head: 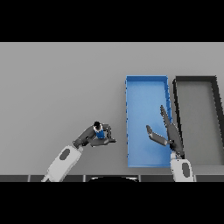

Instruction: Pick up the blue pipe and place it into the blue bin.

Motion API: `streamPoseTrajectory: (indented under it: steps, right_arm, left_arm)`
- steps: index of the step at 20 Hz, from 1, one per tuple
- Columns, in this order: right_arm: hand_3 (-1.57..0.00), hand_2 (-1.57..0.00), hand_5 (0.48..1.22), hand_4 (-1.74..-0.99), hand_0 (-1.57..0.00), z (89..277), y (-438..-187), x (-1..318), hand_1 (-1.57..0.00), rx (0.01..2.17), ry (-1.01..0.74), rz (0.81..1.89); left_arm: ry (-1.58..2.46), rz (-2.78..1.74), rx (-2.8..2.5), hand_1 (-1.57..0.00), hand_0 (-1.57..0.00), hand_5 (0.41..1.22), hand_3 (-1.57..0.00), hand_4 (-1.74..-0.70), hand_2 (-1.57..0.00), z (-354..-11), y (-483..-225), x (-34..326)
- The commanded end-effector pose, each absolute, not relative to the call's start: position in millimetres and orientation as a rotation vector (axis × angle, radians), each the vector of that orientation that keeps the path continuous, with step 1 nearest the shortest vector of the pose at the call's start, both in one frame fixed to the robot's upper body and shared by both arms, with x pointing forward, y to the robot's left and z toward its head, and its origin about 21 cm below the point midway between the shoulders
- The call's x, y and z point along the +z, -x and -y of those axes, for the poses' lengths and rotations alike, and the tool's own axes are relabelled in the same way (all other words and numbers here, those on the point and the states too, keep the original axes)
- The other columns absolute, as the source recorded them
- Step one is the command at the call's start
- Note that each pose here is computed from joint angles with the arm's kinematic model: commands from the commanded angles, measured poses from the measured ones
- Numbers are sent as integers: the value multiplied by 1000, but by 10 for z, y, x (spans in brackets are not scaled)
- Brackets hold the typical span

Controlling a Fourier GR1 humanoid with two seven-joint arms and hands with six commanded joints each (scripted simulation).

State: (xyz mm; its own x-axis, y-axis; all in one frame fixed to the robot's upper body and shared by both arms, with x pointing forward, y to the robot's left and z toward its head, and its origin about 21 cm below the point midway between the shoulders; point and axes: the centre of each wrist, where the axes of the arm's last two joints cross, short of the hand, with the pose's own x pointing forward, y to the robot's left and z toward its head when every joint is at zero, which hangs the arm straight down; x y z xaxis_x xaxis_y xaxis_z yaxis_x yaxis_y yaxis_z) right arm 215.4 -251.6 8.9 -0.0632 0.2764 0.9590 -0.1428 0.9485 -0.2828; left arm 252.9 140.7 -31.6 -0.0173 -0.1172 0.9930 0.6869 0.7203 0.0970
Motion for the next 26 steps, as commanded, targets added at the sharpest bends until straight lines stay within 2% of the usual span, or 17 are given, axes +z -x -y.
streamPoseTrajectory:
  steps: [1, 4, 9, 12, 15, 17, 18, 22, 26]
  right_arm:
    - [1, 1, 664, -1309, 1, 2529, -2165, 108, 1, 347, 113, 1601]
    - [1, 1, 666, -1302, 1, 2519, -2142, 94, 1, 351, 105, 1594]
    - [1, 1, 656, -1279, 1, 2525, -2176, 83, 1, 357, 113, 1586]
    - [1, 1, 663, -1280, 1, 2500, -2169, 78, 1, 356, 113, 1611]
    - [1, 1, 678, -1278, 1, 2587, -2170, 72, 1, 385, 148, 1588]
    - [1, 1, 683, -1275, 1, 2508, -2185, 55, 1, 391, 138, 1593]
    - [1, 1, 684, -1272, 1, 2540, -2190, 27, 1, 390, 148, 1588]
    - [1, 1, 688, -1273, 1, 2532, -2170, 52, 1, 389, 121, 1619]
    - [1, 1, 688, -1259, 1, 2563, -2299, 115, 1, 418, 86, 1600]
  left_arm:
    - [497, 1454, -684, -1023, -941, 1020, -1098, -1553, -1087, -1411, -2526, -303]
    - [474, 1478, -703, -1290, -1248, 1118, -1306, -1639, -1323, -1387, -2486, -289]
    - [519, 1561, -677, -1479, -1465, 1187, -1430, -1698, -1490, -1292, -2485, -151]
    - [582, 1653, -675, -1524, -1517, 1204, -1447, -1714, -1529, -1176, -2506, 57]
    - [615, 1678, -691, -1547, -1543, 1212, -1450, -1720, -1550, -1086, -2520, 240]
    - [631, 1685, -707, -1556, -1553, 1215, -1449, -1723, -1557, -1046, -2516, 354]
    - [637, 1691, -716, -1559, -1557, 1216, -1447, -1724, -1560, -1029, -2516, 446]
    - [634, 1656, -740, -1566, -1565, 1219, -1441, -1728, -1567, -995, -2525, 528]
    - [610, 1640, -762, -1569, -1569, 1219, -1442, -1730, -1569, -955, -2517, 517]
